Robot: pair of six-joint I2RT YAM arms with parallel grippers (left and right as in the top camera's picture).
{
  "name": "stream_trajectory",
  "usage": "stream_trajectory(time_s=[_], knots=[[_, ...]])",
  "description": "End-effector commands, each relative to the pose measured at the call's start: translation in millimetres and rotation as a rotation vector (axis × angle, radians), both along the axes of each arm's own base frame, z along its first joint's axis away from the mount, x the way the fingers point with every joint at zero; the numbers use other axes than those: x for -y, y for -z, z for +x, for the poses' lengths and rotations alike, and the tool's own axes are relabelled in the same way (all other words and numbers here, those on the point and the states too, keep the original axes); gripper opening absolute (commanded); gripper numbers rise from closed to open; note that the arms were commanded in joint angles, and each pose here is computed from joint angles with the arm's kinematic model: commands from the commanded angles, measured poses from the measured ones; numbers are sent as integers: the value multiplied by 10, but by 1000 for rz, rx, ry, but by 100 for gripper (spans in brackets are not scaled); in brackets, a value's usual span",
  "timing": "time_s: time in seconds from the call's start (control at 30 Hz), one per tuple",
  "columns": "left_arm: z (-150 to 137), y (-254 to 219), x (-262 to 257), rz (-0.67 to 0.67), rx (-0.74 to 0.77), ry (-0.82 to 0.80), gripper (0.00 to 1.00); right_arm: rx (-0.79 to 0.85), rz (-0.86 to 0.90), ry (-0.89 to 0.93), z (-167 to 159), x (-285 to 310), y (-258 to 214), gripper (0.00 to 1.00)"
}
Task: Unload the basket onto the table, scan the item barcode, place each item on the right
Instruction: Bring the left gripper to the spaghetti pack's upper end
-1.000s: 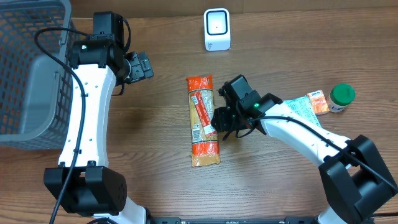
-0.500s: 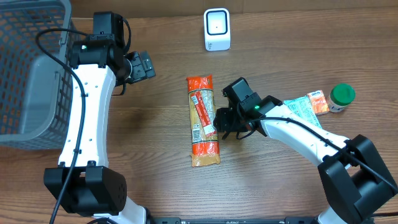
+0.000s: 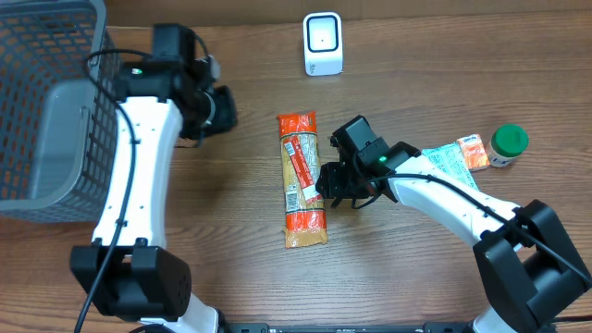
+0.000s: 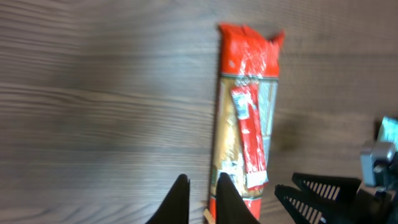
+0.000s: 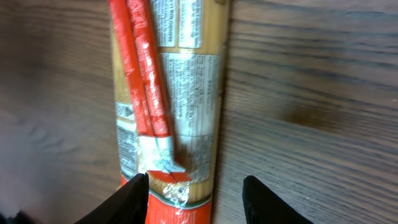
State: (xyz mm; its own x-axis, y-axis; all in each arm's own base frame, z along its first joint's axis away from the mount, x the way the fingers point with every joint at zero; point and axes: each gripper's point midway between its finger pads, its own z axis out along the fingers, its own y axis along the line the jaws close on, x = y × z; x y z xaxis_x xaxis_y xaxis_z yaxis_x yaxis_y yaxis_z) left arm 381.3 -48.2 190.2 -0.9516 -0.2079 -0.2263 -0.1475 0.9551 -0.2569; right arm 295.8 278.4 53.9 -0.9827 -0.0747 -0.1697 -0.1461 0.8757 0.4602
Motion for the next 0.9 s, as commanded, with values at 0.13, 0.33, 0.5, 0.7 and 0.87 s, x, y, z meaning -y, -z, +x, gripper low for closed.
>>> stream_trajectory(time_s=[0.13,0.33,0.5,0.7,0.87], knots=[[-239,679,553,-47,-68,172,4,-72,132,-53,-1,85,-72,53],[-306,1039,863,-55,-53,225,8,-66,136,-53,-27,81,3,52],[-289,1185,990,-45,-36,248,8,-63,169,-36,-44,59,88,48],[-215,1467,1041,-49,-73,221,6,-47,208,-50,-38,6,76,47],[-239,1804,1035,-38,-143,214,4,-33,216,-59,-39,-25,81,47]])
